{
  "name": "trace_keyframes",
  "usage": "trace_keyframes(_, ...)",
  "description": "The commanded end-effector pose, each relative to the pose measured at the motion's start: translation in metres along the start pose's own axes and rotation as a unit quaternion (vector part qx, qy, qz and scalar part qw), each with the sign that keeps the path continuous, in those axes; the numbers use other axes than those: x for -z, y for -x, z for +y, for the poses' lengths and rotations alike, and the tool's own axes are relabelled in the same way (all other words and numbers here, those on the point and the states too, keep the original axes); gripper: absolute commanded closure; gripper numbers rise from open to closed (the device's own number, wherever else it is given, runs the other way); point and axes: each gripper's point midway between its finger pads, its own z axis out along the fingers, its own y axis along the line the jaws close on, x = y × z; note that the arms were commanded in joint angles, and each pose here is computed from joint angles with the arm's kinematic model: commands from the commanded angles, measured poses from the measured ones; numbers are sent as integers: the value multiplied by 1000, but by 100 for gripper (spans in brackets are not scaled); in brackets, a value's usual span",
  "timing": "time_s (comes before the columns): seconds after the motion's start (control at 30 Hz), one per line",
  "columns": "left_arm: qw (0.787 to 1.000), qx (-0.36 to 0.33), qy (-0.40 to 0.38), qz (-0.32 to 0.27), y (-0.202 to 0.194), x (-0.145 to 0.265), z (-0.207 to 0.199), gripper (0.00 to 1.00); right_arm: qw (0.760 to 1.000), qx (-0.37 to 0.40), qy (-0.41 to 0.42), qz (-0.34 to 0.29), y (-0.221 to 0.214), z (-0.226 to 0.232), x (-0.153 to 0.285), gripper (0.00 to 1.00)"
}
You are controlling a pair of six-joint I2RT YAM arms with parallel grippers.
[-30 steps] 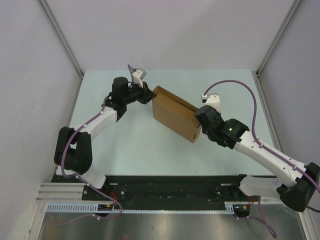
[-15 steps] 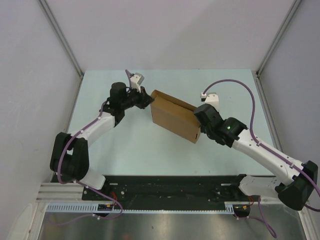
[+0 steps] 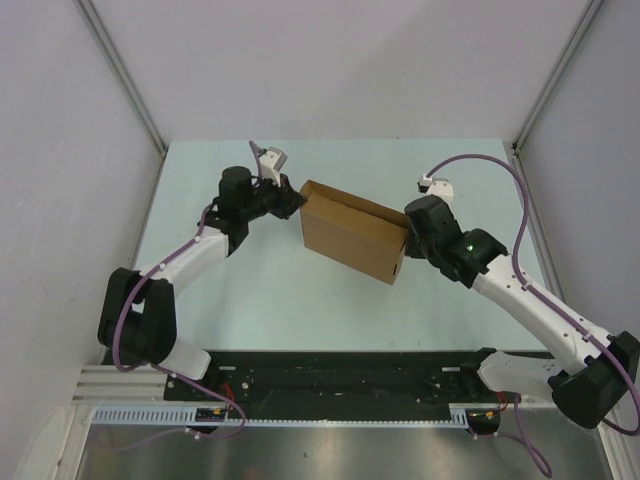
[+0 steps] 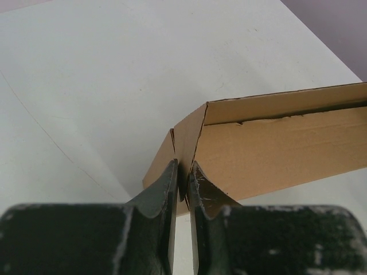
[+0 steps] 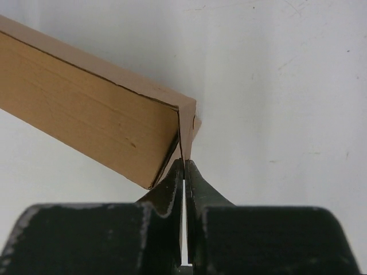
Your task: Fold the paper box
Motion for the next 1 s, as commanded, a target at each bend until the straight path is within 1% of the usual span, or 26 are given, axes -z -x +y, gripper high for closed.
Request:
trace_keyframes(0.0,1000,-5,-5,-17,12,7,-10,85,997,-56,50,-7,12,13,6,100)
trace_keyframes(0.13,1000,-10,-2,-17,12,7,-10,85,994,-88,66,-2,17,15,6,100)
trace_keyframes(0.37,1000,-16,-3,-16,11,6,-12,85,989,-116,89,4,21,20,6,100)
trace_keyframes(0.97,1000,-25,-1,-11,9,3,-13,85,984,-145,104,13,23,27,2,100)
